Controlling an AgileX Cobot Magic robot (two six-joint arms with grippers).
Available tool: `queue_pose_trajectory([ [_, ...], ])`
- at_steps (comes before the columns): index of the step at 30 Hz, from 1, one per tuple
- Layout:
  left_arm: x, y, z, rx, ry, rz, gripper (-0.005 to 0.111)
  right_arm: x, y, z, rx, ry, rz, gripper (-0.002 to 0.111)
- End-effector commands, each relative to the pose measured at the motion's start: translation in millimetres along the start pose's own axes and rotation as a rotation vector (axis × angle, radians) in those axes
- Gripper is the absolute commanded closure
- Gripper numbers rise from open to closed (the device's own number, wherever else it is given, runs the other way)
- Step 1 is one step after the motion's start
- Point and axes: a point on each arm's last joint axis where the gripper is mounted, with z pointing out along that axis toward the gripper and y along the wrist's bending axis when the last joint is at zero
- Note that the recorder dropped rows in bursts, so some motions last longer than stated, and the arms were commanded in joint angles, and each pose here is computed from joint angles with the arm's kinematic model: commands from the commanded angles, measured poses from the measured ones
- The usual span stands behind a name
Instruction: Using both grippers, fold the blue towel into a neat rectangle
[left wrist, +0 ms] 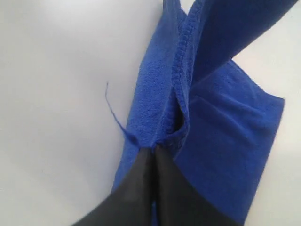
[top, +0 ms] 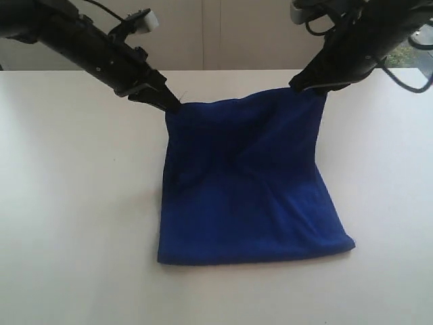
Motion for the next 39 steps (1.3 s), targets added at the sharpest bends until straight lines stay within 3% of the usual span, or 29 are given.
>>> queue_pose_trajectory([
  [1, 5.7, -30.4, -20.9, 0.032, 0.011, 0.007, 0.107, 18.0, 5.0, -26.1, 0.001, -0.001, -0.029, 0.108],
  [6, 22.2, -52.8, -26.8, 0.035, 0.025, 0.035, 0.107, 36.5, 12.5, -39.3, 0.0, -0.018, -0.032, 0.108],
  [14, 28.5, -42.3, -17.1, -0.039, -0.031, -0.016, 0.107, 43.8, 17.1, -34.9, -0.024, -0.031, 0.0, 0.108],
  [23, 19.2, -4.7, -0.1, -0.256, -0.184, -0.046, 0.107, 41.3, 16.7, -28.2, -0.007, -0.113, 0.015, 0.108],
  [31, 31.5, 42.5, 41.0, -0.386, -0.233, -0.077, 0.107, 36.2, 11.0, 22.8, 0.01, -0.131, 0.05, 0.108],
  [39, 32.2, 55.9, 42.4, -0.494, -0.266, -0.076, 0.107, 42.0, 8.9, 68.3, 0.014, -0.096, 0.065, 0.108],
])
